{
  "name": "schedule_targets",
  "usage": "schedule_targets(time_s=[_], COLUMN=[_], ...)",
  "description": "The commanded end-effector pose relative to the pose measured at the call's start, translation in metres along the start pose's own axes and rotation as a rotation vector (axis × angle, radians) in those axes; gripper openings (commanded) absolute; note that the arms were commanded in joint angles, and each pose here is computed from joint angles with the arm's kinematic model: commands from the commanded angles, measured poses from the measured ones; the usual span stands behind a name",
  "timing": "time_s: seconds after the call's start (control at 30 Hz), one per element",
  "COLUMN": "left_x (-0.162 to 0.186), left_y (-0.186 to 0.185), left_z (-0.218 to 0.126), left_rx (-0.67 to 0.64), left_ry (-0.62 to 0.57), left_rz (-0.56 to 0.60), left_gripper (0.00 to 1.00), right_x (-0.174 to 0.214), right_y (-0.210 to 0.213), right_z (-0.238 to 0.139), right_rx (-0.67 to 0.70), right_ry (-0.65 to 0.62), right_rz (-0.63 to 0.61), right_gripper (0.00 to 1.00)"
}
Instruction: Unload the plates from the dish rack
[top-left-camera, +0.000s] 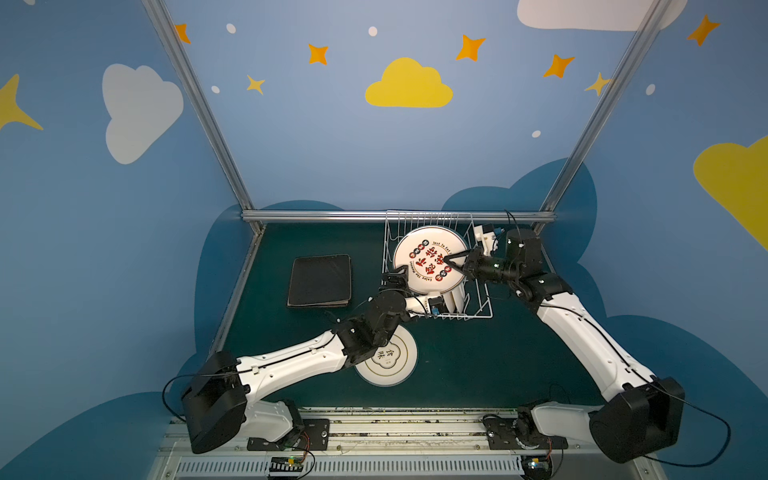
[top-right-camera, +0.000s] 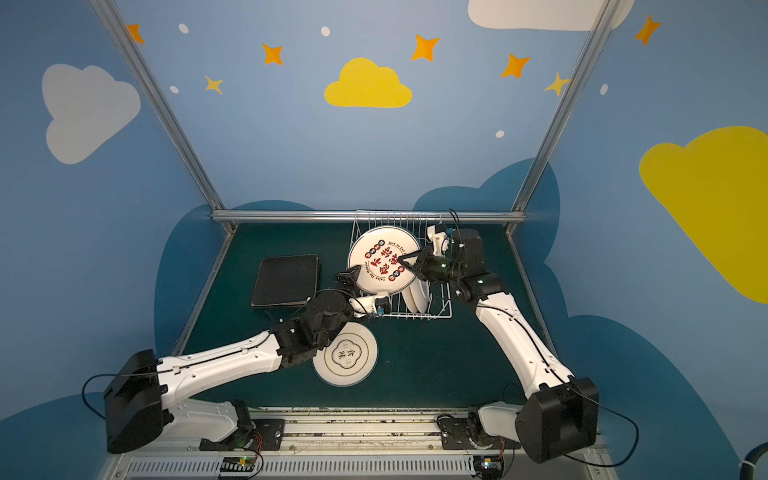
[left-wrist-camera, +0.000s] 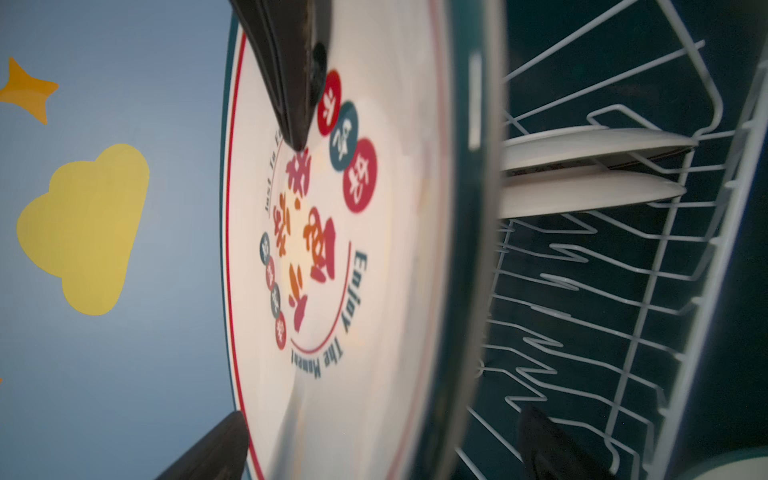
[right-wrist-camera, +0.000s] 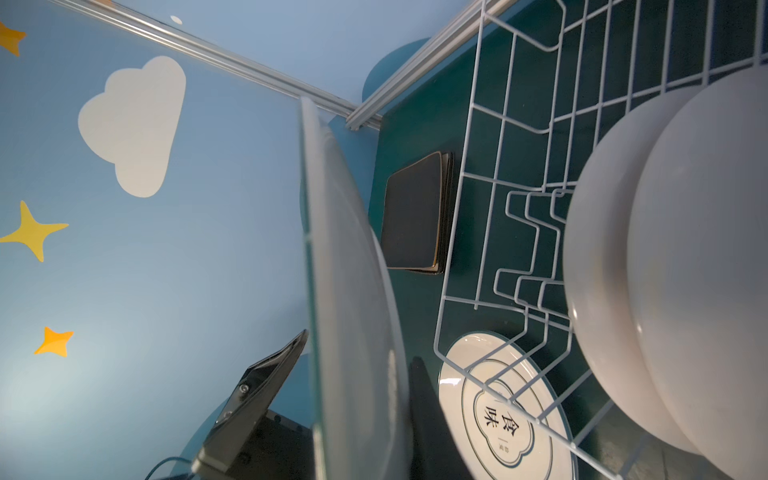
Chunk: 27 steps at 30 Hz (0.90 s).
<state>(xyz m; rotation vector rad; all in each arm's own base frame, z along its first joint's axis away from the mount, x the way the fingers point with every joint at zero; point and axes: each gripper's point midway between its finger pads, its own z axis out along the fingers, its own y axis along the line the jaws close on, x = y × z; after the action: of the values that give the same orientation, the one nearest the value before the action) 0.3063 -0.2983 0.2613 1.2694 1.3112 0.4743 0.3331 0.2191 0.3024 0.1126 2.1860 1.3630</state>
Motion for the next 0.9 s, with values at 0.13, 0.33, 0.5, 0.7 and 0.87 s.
schedule_targets(time_s=[0.13,0.33,0.5,0.7,0.87], left_x=[-0.006,0.006,0.036,0.038,0.029], left_y=[0.043,0.079,0.094,0.097,0.084], left_z=[-0.034,-0.053,-0.051,-0.04,-0.02], left_rx=[-0.023,-0.02,0.078,0.198,0.361], left_ry=[-0.106,-0.157,-0.089,-0.158,-0.137], left_rz=[-0.379,-0.72,-1.115,-1.45,-1.621], left_gripper=[1.0,1.0,1.0,1.0,1.0], right_x=[-0.022,-0.022,-0.021,-0.019,-0.016], right_y=[0.009,0.007,0.006,0.007,0.008], right_z=[-0.023,-0.026,-0.025,-0.021,-0.017], right_rx=[-0.004,-0.002,-0.011,-0.028,-0.046], right_ry=[-0.147,-0.154,-0.145,-0.12,-0.092], right_rz=[-0.078,-0.082,-0.082,-0.082,-0.08], right_gripper=[0.0,0.0,0.0,0.0,0.0])
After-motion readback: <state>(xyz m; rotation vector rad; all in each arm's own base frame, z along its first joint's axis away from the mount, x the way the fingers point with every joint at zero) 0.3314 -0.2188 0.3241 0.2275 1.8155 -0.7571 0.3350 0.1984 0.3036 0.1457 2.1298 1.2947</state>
